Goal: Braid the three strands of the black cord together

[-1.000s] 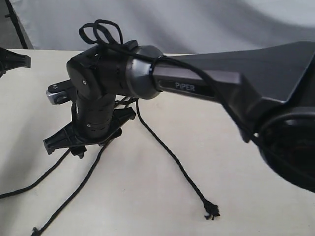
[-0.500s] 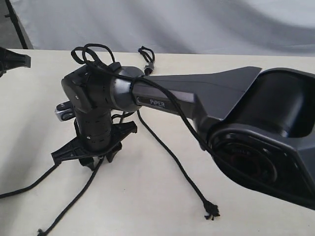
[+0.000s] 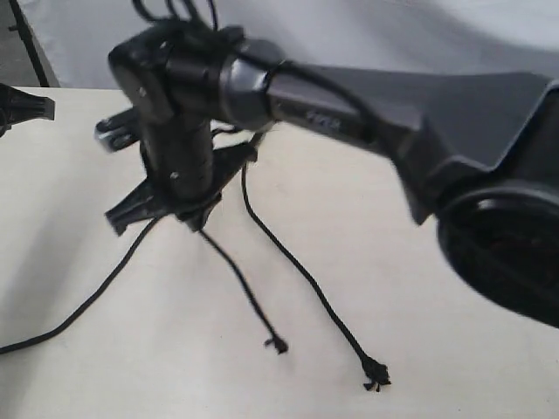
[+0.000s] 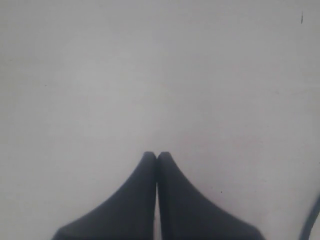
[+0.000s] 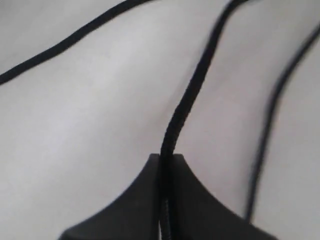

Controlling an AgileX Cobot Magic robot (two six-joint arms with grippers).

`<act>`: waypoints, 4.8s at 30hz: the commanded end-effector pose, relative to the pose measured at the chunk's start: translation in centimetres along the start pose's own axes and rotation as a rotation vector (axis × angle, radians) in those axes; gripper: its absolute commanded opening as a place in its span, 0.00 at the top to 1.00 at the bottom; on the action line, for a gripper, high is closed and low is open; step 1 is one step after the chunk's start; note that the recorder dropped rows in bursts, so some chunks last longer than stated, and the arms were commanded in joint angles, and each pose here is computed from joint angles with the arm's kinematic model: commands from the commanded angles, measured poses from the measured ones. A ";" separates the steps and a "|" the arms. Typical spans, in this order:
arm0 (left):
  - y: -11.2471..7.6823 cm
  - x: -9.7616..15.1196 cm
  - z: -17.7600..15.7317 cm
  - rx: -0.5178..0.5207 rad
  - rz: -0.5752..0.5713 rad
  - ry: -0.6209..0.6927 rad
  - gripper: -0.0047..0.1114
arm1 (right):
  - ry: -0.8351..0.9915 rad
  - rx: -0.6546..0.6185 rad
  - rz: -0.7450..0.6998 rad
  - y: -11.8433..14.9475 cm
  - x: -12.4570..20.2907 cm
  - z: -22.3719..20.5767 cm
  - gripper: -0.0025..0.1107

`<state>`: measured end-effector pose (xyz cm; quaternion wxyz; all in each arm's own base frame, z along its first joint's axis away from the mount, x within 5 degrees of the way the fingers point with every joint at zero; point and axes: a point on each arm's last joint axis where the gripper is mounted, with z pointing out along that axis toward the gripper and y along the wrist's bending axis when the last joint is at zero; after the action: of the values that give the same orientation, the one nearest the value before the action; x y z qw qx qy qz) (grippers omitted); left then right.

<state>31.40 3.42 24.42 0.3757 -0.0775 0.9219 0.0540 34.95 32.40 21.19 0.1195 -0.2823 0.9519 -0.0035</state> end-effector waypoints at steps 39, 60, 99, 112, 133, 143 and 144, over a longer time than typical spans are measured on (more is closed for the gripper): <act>-0.2 -0.1 -0.2 0.032 -0.083 -0.024 0.96 | 0.229 0.174 -0.178 -2.8 8.1 4.4 0.98; -0.2 -0.1 -0.2 0.033 -0.089 -0.020 0.96 | 0.113 0.273 0.389 -21.5 8.4 4.3 0.98; -29.8 6.8 -4.2 0.594 0.524 0.180 0.61 | -0.510 0.514 0.830 -30.6 20.1 -10.4 0.98; -38.3 7.6 2.2 0.488 0.378 0.439 0.39 | -0.558 0.476 0.736 -29.9 21.1 -7.8 0.98; -38.6 10.0 4.7 0.374 0.723 0.696 0.95 | -0.600 0.437 0.728 -29.6 20.9 -7.5 0.98; -35.3 2.1 0.4 0.271 0.803 0.415 0.95 | -0.600 0.437 0.728 -29.6 20.9 -7.5 0.98; -34.6 1.8 0.6 0.248 0.806 0.413 0.95 | -0.600 0.437 0.728 -29.6 20.9 -7.5 0.98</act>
<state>36.00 -32.71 19.65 0.1189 0.3281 0.9365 0.0344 32.27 -4.04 25.66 0.4296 0.1076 0.8929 -0.0816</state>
